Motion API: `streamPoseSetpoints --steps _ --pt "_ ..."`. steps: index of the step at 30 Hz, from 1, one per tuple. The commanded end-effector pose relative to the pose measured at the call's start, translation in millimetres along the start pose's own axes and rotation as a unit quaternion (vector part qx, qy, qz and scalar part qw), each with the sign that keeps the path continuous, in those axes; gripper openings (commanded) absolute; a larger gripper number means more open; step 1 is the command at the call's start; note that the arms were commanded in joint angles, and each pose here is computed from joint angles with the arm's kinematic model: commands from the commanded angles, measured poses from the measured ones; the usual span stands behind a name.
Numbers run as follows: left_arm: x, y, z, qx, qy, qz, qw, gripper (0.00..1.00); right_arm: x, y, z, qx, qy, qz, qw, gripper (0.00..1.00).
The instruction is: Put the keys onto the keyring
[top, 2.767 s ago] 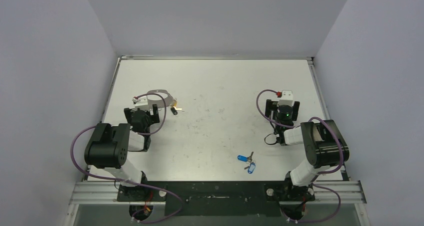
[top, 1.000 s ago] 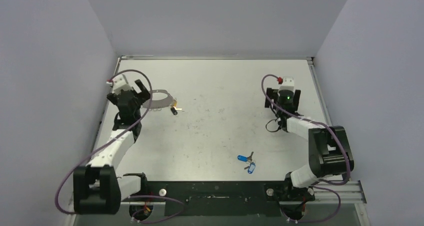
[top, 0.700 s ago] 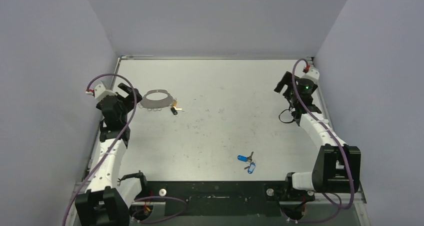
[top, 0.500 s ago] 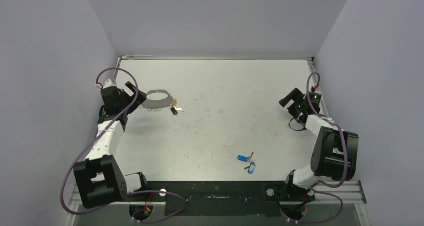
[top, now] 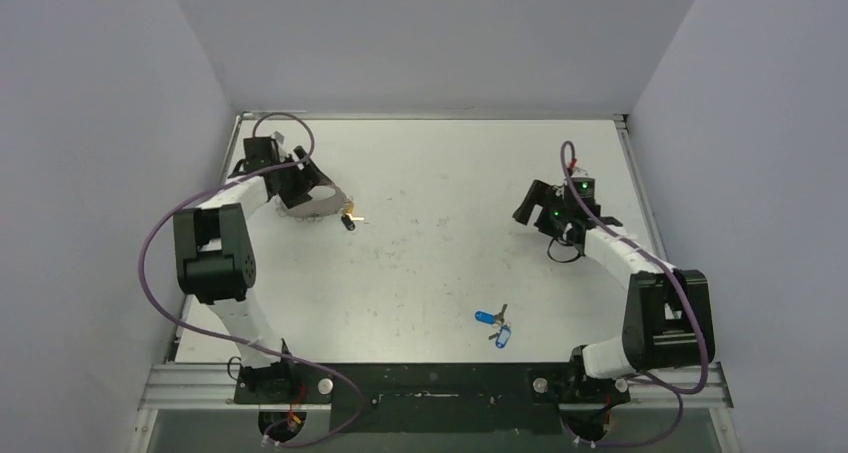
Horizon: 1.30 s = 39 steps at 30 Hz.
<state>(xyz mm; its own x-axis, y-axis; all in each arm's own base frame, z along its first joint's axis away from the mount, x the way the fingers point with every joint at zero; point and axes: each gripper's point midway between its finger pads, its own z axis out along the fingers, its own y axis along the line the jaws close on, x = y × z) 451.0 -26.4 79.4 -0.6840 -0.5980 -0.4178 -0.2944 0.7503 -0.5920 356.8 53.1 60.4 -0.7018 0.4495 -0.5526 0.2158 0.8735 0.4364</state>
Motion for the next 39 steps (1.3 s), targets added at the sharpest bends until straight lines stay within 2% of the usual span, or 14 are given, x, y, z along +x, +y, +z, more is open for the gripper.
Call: streamPoseSetpoints --steps 1,5,10,19,23,27,39 --pt "5 -26 24 -0.005 0.034 0.059 0.998 0.68 -6 25 -22 0.035 -0.034 -0.114 0.992 1.0" --pt "3 -16 49 -0.077 0.039 0.104 0.991 0.68 6 41 -36 0.053 -0.059 -0.175 0.981 1.0" --pt "-1 -13 67 -0.143 0.024 0.155 0.977 0.7 12 49 -51 0.05 -0.082 -0.203 0.974 1.0" --pt "27 -22 97 -0.117 0.076 0.179 0.974 0.7 19 49 -59 0.042 -0.068 -0.221 0.972 1.0" --pt "56 -37 101 -0.097 0.113 0.193 0.97 0.7 18 51 -63 0.037 -0.069 -0.224 0.971 1.0" --pt "94 -63 96 -0.041 0.138 0.193 0.971 0.7 20 52 -63 0.031 -0.064 -0.228 0.971 1.0" --pt "249 -113 33 0.046 0.229 0.215 0.948 0.66 28 62 -60 0.002 -0.044 -0.239 0.97 1.0"
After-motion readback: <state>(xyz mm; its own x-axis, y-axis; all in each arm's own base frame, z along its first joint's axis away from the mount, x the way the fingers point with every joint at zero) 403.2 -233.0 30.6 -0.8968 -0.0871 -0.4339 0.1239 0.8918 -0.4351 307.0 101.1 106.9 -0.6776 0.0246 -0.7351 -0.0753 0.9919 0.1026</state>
